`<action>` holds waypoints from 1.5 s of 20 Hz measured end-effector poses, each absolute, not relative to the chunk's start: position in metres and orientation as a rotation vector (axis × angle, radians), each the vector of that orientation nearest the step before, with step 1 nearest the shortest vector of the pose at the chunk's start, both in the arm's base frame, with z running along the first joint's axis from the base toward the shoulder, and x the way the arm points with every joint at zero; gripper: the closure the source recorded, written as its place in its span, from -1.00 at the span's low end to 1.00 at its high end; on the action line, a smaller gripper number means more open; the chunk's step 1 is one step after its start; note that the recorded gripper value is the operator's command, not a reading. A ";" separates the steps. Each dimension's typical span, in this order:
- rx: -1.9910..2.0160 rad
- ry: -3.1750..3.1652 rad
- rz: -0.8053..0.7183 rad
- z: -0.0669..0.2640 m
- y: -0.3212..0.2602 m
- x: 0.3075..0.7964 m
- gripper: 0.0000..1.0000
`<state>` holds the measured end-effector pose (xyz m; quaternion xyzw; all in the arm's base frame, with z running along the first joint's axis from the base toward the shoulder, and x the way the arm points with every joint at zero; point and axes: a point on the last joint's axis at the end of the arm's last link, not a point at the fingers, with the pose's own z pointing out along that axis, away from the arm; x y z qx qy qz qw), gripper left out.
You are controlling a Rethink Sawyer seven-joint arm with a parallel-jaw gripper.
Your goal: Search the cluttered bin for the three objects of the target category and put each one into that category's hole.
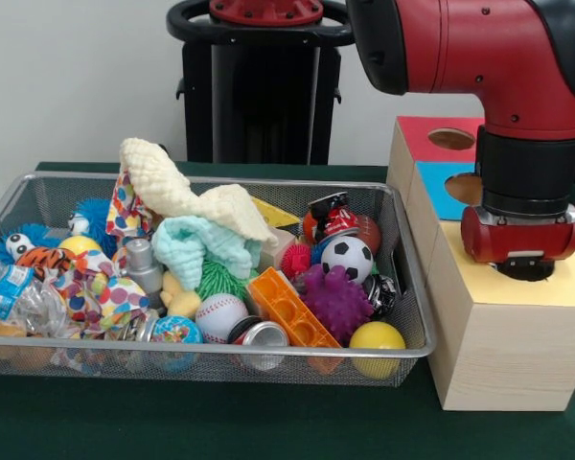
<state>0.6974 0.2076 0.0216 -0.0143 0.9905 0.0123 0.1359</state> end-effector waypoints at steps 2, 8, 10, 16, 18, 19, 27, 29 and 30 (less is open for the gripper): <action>-0.041 2.873 0.037 0.023 0.208 0.697 -1.00; -0.040 2.891 0.045 0.028 0.208 0.697 -1.00; -0.039 2.892 0.045 0.028 0.208 0.697 -1.00; -0.040 2.892 0.043 0.030 0.207 0.697 1.00; -0.040 2.888 0.040 0.037 0.205 0.699 1.00; -0.040 2.885 0.039 0.041 0.204 0.700 1.00; -0.038 2.879 0.037 0.061 0.202 0.706 1.00; -0.039 2.884 0.040 0.065 0.202 0.706 1.00; -0.039 2.885 0.042 0.067 0.202 0.706 1.00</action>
